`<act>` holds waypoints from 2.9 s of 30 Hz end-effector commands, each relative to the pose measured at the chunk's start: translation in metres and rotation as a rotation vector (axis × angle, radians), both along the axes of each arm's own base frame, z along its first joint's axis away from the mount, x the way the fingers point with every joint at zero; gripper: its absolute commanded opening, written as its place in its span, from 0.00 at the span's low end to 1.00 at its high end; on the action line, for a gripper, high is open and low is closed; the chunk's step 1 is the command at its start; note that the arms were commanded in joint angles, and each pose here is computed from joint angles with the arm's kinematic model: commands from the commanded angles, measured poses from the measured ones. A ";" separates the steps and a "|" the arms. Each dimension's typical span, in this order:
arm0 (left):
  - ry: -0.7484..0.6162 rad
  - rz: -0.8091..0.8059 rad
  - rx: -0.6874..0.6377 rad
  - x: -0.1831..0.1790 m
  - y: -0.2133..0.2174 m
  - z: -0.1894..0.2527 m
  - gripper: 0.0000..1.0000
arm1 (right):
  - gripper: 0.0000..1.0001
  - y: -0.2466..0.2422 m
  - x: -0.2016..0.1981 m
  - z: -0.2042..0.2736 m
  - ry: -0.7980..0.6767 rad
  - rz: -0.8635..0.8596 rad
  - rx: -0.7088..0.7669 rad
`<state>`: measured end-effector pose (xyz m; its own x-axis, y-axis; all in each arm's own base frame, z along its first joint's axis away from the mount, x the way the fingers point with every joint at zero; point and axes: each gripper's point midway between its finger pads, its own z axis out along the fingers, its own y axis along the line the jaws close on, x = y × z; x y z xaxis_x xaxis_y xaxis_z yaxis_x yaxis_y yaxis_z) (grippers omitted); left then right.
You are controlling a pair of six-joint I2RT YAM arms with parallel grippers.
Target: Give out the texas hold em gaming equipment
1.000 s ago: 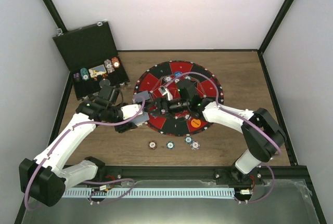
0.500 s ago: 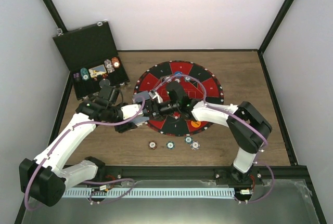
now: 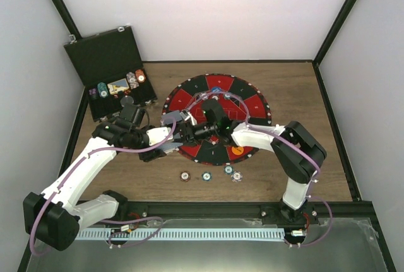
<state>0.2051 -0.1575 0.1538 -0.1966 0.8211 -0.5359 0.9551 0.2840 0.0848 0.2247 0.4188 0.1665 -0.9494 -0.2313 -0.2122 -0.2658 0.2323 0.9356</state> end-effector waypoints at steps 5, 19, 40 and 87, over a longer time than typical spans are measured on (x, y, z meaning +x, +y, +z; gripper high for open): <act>-0.046 -0.018 -0.034 0.005 -0.005 0.014 0.15 | 0.39 -0.024 0.007 0.004 -0.013 -0.056 -0.023; -0.040 -0.018 -0.024 0.004 -0.004 0.008 0.15 | 0.25 -0.039 0.005 0.023 -0.045 -0.101 -0.042; -0.033 -0.012 -0.017 0.001 -0.001 0.008 0.15 | 0.03 -0.127 0.126 0.042 -0.134 -0.319 -0.078; -0.011 0.000 -0.059 -0.006 -0.005 0.017 0.16 | 0.83 -0.146 0.199 0.063 -0.296 -0.487 -0.177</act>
